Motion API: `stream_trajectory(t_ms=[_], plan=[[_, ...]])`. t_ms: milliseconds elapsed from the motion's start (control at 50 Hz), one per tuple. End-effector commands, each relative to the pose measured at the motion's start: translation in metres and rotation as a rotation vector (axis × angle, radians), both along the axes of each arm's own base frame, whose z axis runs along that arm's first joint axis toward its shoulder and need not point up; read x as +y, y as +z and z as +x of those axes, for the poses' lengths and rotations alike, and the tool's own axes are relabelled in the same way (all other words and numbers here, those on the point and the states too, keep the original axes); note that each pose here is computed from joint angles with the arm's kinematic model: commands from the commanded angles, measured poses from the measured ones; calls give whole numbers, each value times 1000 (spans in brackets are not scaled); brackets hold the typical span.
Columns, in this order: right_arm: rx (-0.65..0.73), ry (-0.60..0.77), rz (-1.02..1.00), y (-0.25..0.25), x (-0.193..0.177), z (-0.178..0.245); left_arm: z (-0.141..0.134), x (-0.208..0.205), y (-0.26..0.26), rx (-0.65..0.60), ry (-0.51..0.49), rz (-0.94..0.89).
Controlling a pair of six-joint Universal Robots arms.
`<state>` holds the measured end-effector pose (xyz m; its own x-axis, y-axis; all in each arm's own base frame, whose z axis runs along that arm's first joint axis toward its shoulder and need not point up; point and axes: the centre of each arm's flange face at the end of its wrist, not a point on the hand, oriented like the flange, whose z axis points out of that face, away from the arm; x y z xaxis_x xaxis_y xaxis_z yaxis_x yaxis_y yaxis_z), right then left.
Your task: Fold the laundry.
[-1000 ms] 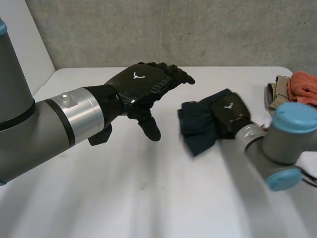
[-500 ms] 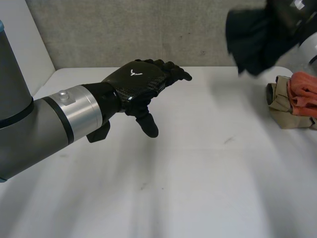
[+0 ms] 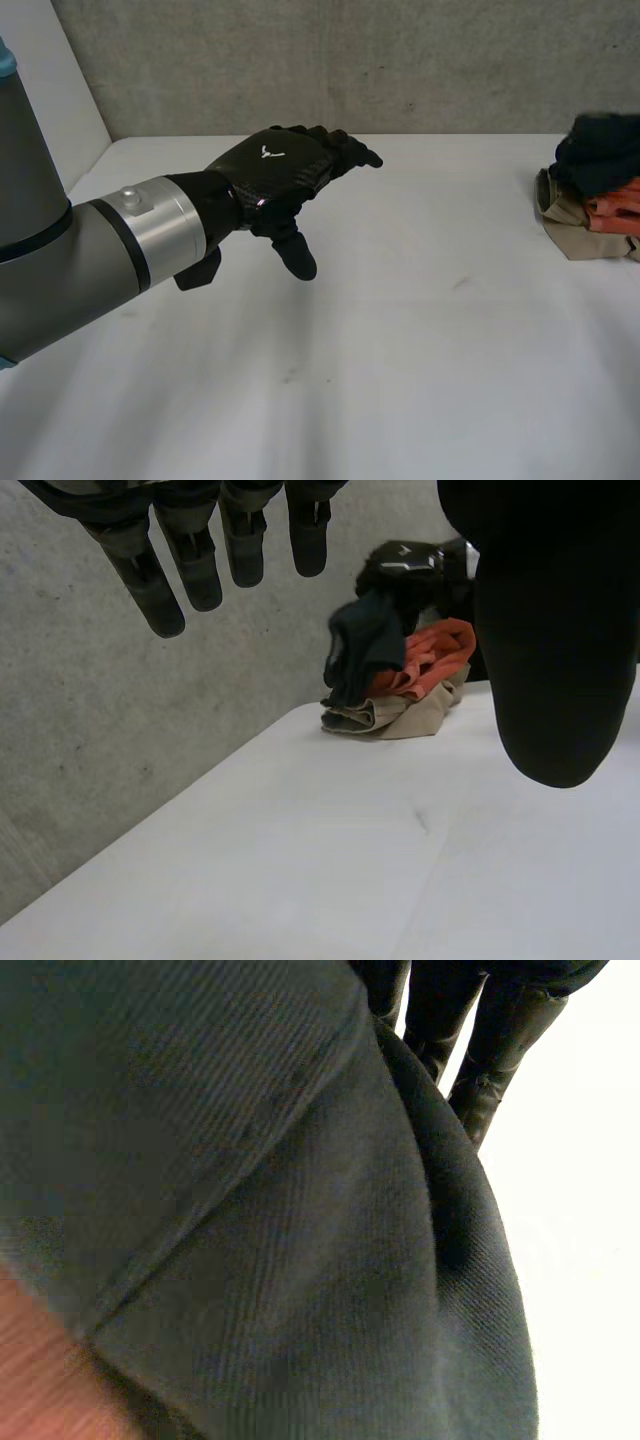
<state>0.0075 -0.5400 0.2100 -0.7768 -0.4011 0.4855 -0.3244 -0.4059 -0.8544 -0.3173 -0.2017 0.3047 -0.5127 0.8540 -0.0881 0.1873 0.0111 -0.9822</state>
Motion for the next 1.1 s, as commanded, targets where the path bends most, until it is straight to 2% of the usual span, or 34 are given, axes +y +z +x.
stream_trajectory(t_ms=[20,280,420,480,560,580,640,720,740,800,820,880,900,960,1040,1060,1100], plan=[[-18,-5,107,-33,14,-36,-1,0,-2,-3,-1,6],[-48,-13,172,-33,30,-48,1,0,-3,-4,2,7],[-88,-60,231,23,52,-40,1,0,-1,1,2,-1],[-90,-125,219,52,59,-37,1,0,1,3,2,-5],[-114,-350,170,89,65,-43,1,1,2,5,2,-9],[-122,-442,149,106,71,-40,2,1,4,7,3,-13],[-129,-547,112,132,82,-31,3,1,7,13,6,-20],[-119,-551,37,166,98,19,6,0,13,22,17,-37],[-126,-510,18,175,106,49,8,-2,15,25,26,-43],[-137,-433,19,179,120,96,12,-5,20,32,54,-56],[-144,-382,32,178,131,127,16,-9,23,42,87,-59],[-151,-316,82,166,151,172,22,-14,28,65,141,-62],[-149,-286,122,157,167,196,26,-19,32,82,183,-68],[-151,-265,160,145,192,222,34,-28,36,101,257,-96],[-162,-244,180,120,221,255,50,-49,40,126,437,-154],[-163,-232,185,107,232,266,57,-56,40,130,517,-168],[-163,-219,182,97,240,274,62,-62,36,121,586,-172]])
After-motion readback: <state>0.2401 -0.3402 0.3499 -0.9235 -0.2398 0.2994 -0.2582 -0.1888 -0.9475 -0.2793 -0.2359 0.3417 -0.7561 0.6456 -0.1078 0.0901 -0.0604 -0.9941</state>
